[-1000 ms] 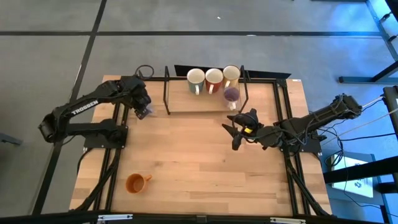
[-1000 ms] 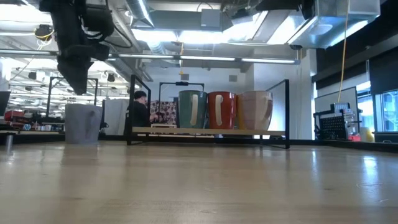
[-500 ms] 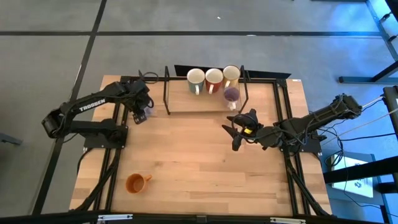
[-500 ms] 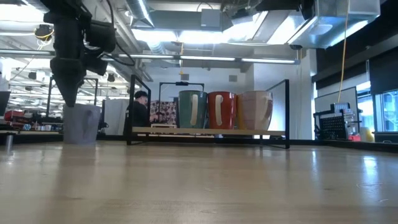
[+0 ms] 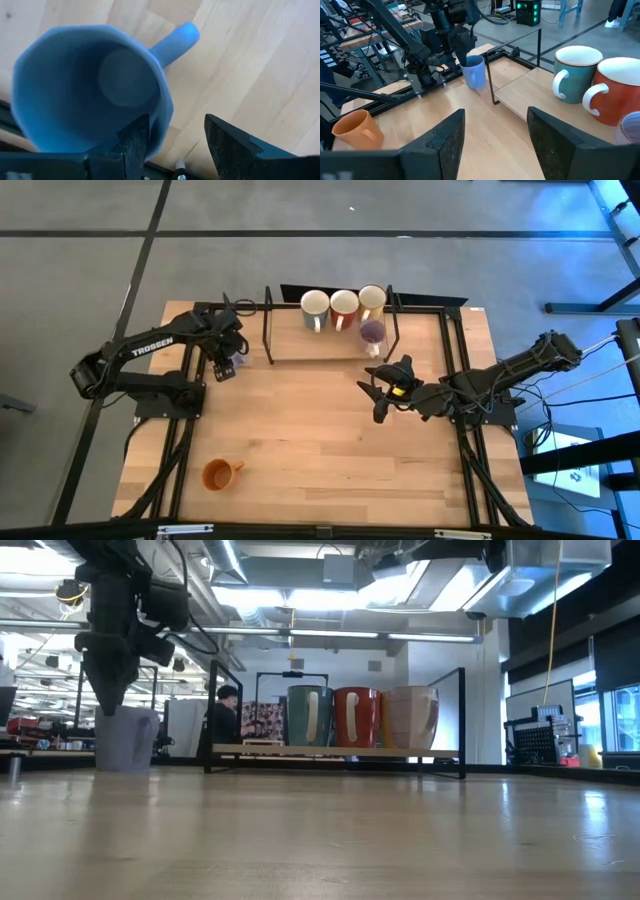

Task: Place coffee mugs
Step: Put the blue mug on the shelf

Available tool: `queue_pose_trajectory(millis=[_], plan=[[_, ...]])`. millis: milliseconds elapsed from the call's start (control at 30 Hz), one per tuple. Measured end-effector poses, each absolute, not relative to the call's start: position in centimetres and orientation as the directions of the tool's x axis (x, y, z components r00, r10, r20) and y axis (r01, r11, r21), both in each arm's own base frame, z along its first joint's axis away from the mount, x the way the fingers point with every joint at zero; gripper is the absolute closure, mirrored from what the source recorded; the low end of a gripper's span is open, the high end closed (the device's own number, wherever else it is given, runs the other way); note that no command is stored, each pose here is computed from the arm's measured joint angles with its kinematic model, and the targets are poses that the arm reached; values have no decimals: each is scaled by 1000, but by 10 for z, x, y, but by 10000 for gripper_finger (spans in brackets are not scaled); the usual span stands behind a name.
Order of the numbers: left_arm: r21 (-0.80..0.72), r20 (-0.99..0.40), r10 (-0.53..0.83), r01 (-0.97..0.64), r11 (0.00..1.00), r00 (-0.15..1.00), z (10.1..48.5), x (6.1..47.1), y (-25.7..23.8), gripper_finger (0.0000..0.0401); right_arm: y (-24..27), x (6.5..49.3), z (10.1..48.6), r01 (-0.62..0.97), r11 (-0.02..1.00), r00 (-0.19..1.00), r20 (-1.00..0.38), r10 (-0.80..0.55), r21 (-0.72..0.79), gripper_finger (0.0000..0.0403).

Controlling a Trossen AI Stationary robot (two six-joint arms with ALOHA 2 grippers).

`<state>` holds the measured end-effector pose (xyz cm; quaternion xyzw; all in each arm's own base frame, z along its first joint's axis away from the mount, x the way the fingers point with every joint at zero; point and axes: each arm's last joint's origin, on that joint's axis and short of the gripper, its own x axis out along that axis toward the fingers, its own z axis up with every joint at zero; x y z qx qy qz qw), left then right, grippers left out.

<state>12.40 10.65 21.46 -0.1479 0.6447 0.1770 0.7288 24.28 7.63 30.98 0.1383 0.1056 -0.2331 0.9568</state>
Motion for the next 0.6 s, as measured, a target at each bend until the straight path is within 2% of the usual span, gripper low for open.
queue_pose_trajectory(millis=[233, 500, 600], plan=[[2, -998, 26, -426, 905, 51, 202, 132, 114, 263, 76, 243, 310, 479, 851, 868, -264, -421, 215, 201], [8, -999, 25, -372, 928, 42, 196, 141, 114, 377, 77, 243, 310, 461, 849, 878, -272, -394, 259, 201], [28, -999, 41, -352, 936, 29, 196, 143, 111, 383, 77, 243, 310, 461, 849, 878, -272, -393, 260, 201]])
